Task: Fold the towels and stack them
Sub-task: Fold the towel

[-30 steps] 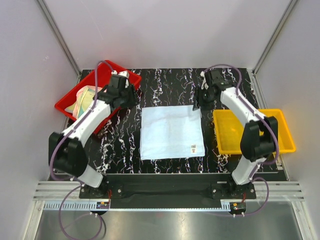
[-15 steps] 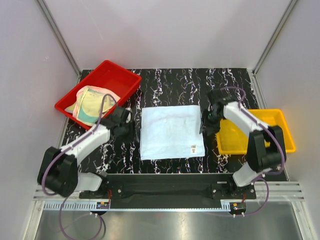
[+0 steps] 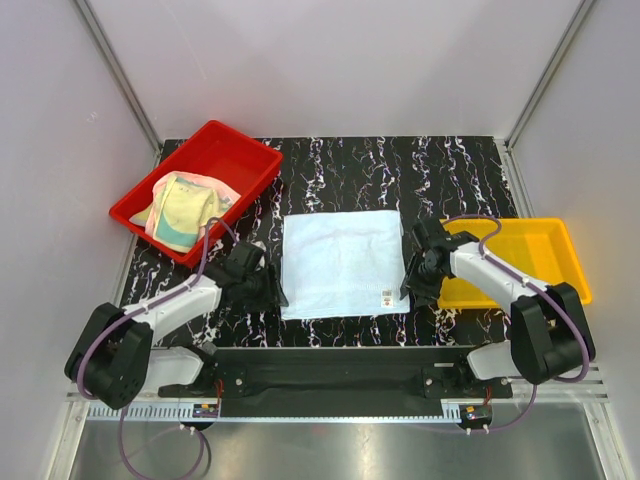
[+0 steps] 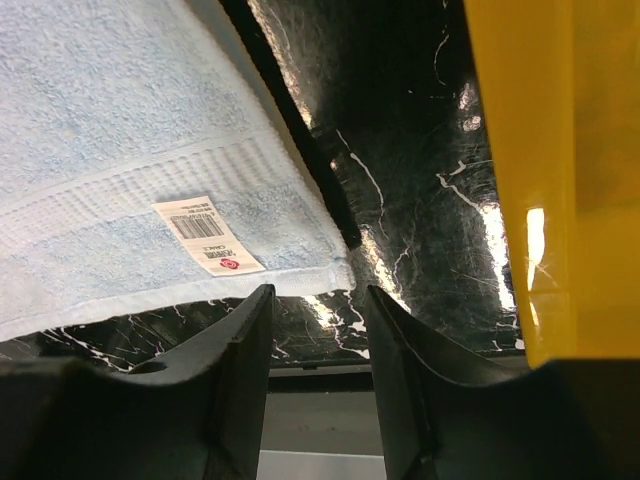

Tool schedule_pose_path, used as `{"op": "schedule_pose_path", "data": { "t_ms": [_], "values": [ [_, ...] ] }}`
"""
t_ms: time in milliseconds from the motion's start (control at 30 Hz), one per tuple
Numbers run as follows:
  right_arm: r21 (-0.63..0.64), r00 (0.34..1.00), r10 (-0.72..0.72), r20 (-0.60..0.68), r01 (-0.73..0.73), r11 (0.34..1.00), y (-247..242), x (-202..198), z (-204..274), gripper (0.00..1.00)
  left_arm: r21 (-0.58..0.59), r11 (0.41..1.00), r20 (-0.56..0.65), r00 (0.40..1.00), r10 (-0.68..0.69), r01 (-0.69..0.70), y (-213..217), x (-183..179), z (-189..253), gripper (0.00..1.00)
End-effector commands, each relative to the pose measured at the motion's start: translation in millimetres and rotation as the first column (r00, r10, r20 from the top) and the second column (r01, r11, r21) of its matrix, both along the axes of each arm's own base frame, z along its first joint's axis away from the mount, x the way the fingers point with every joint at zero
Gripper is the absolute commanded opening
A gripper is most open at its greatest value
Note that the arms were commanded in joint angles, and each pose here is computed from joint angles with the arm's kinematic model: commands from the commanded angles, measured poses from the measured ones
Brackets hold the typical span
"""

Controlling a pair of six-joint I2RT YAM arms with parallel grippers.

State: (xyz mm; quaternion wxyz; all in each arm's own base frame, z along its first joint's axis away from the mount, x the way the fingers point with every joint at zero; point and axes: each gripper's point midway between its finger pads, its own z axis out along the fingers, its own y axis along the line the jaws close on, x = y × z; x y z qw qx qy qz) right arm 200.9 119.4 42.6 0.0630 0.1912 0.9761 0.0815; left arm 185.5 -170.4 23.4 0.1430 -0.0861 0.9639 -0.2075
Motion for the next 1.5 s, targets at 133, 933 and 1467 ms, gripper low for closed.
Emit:
{"op": "schedule_pose_path", "data": {
  "t_ms": [133,933,1467],
  "values": [
    [0.044,0.992,-0.110,0.068,0.107,0.993,9.7,4.9,-8.6,0.48,-0.030,0.998,0.000,0.998,0.056,-0.056,-0.7,-3.5,-10.8,0.54],
    [0.050,0.987,-0.142,0.069,0.139,0.989,12.4,-9.9,-31.1,0.42,0.087,0.993,-0.054,0.995,0.086,-0.081,17.4,-25.8,-26.3,0.47],
    [0.039,0.986,-0.139,0.093,0.136,0.990,8.0,-15.1,-24.4,0.46,0.073,0.991,-0.064,0.991,0.117,-0.112,17.2,-32.9,-25.5,0.50]
  ]
}}
